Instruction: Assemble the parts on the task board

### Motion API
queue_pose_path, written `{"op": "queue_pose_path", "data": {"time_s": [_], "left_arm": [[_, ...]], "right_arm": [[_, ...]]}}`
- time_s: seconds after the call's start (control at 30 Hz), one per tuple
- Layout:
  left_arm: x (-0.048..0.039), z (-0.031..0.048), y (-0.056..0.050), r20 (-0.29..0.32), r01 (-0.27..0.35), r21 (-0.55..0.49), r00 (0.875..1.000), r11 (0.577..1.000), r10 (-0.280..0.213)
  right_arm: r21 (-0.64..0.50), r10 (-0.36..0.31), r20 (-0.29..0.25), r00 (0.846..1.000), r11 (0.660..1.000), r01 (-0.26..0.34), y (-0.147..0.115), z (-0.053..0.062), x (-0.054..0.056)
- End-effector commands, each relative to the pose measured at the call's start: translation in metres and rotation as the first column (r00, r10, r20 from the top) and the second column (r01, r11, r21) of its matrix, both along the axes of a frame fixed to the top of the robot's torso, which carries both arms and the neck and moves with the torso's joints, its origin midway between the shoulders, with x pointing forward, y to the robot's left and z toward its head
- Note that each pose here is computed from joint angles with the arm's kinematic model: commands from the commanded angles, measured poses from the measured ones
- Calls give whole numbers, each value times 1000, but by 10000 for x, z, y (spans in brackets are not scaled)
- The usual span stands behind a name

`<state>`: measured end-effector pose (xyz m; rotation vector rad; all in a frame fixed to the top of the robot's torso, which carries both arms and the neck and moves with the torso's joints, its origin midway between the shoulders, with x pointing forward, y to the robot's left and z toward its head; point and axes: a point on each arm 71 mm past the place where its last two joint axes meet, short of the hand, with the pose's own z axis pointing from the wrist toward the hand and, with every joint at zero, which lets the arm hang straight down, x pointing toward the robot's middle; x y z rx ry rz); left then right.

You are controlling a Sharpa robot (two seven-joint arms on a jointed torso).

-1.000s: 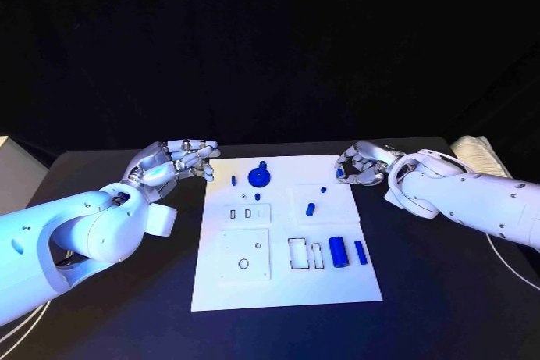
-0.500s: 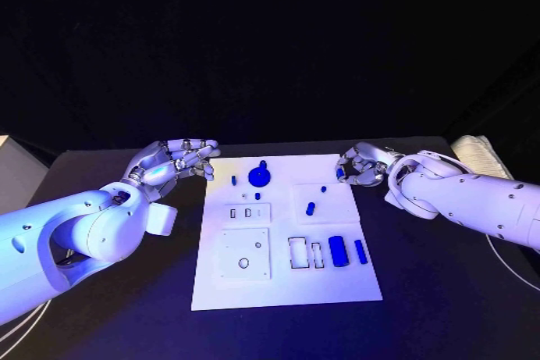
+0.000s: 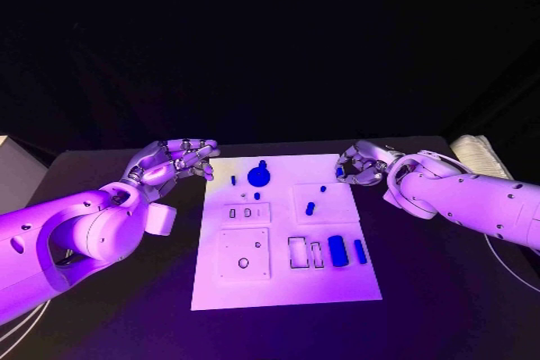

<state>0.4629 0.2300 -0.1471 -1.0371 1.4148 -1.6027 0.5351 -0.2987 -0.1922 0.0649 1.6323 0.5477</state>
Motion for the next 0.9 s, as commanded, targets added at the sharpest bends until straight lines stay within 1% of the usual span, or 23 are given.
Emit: {"op": "queue_pose_path", "data": {"time_s": [0.03, 0.27, 0.37, 0.4, 0.57, 0.63, 0.73, 0.9], "left_arm": [[-5, 15, -21, 9, 19, -5, 1000, 1000, -19], [-5, 14, -14, 8, 18, -4, 1000, 1000, -18], [-4, 13, -9, 8, 17, -4, 1000, 1000, -17], [-3, 13, -8, 7, 17, -3, 1000, 1000, -17], [1, 10, -3, 5, 16, -2, 1000, 1000, -16], [6, 8, -1, 4, 15, -1, 1000, 1000, -15], [12, 5, -3, 4, 14, -1, 1000, 1000, -14], [24, 0, -14, 3, 15, -1, 1000, 1000, -15]], "right_arm": [[34, -24, 59, 998, 999, 22, 11, 46, -5], [61, -70, 91, 993, 996, 65, 25, 106, -34], [71, -91, 94, 991, 994, 85, 61, 158, -50], [77, -102, 93, 990, 992, 95, 96, 197, -66], [91, -106, 84, 991, 991, 98, 251, 288, -127], [95, -98, 80, 992, 991, 90, 364, 315, -167], [98, -78, 70, 994, 993, 71, 602, 340, -237], [96, -24, 28, 999, 995, 21, 1046, 316, -360]]}}
